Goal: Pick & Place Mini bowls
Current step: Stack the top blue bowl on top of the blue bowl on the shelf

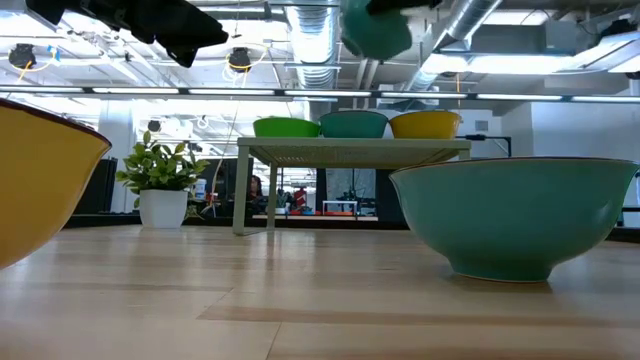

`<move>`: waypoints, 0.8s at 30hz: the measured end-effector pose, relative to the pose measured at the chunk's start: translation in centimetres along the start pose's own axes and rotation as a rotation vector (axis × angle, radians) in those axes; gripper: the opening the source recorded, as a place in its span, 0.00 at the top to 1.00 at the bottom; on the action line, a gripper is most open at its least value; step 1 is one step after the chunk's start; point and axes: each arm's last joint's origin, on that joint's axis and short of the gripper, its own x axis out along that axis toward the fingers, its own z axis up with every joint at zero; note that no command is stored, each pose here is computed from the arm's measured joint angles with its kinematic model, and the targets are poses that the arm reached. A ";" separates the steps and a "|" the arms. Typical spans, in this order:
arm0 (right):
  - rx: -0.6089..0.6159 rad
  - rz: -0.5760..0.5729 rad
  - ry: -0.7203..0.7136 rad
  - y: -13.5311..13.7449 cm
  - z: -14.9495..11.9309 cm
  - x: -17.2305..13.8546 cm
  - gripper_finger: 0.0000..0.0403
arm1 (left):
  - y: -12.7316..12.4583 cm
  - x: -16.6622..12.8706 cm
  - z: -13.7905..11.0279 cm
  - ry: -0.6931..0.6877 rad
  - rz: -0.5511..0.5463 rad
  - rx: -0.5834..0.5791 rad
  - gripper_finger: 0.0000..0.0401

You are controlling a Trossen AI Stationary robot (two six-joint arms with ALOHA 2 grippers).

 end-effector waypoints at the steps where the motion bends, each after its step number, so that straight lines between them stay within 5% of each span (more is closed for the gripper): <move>1: 0.005 0.003 0.006 -0.6 -0.1 0.4 0.99 | 0.0 0.0 0.0 -0.001 0.000 0.000 0.79; 11: -0.102 -0.054 0.118 -4.9 -0.2 4.3 0.99 | 0.0 0.0 0.1 -0.006 0.000 -0.001 0.79; 24: -0.175 0.168 0.513 -7.1 3.6 7.9 0.97 | 0.0 0.0 0.1 -0.009 0.000 -0.004 0.79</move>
